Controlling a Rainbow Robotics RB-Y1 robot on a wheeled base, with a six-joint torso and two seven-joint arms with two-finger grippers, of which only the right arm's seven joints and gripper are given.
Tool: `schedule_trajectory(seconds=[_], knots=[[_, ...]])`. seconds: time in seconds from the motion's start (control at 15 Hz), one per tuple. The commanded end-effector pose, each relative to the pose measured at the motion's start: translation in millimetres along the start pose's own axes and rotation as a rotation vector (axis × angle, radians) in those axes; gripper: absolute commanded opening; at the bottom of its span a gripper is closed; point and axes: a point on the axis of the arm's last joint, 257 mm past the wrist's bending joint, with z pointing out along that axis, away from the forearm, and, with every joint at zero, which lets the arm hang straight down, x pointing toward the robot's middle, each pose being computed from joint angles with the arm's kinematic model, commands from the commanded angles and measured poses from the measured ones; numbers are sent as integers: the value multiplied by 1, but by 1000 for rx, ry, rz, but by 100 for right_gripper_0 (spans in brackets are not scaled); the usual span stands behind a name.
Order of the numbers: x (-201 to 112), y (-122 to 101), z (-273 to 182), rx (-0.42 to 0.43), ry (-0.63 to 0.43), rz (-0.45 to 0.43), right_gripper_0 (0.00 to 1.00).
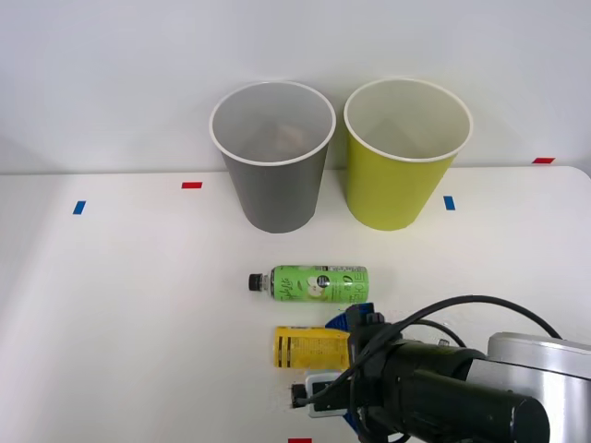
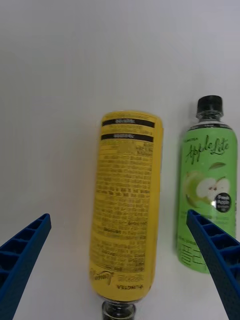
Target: Put cans in the gray bin, plastic bottles in the light green bin
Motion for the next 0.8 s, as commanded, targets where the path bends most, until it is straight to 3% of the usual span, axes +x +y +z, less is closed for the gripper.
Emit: schedule_trajectory(seconds=[0.07,0.8], knots=[[-5,3,9,-15,-3,26,94],[-18,-4,28,-23,-18,50,94]])
